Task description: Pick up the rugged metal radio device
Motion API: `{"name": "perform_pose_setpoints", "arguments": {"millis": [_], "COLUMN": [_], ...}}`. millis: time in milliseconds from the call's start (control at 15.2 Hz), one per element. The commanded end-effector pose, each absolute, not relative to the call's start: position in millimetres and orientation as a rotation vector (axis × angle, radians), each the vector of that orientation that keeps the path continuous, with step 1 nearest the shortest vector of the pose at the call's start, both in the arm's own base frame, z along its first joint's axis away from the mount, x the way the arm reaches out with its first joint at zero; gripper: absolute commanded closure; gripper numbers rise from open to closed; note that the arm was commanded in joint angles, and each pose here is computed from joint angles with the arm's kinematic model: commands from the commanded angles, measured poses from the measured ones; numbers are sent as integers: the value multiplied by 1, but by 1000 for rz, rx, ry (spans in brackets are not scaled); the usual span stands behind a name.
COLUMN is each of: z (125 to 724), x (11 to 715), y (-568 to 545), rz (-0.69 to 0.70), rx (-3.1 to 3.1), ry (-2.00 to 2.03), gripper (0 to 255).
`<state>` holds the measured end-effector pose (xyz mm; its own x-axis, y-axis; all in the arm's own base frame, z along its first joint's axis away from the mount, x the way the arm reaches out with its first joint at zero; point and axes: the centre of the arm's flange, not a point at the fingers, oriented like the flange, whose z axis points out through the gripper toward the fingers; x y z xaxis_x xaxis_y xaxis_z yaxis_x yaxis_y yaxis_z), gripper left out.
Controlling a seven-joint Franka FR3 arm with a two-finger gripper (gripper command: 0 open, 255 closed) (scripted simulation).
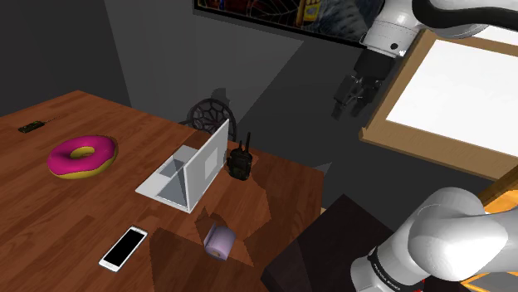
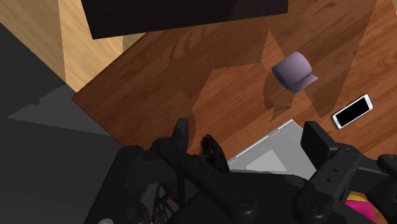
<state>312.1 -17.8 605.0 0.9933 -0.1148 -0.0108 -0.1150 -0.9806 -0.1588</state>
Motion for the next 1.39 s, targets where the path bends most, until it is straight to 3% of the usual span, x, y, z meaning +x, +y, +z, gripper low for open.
{"name": "perform_pose_setpoints", "arguments": {"millis": [0,1320], "z": [605,434], "x": [312,527], "y": [-18,-1], "rz": [2,130], "rx": [-2977,-3078], "ry": [173,-131], "gripper": [0,0]}}
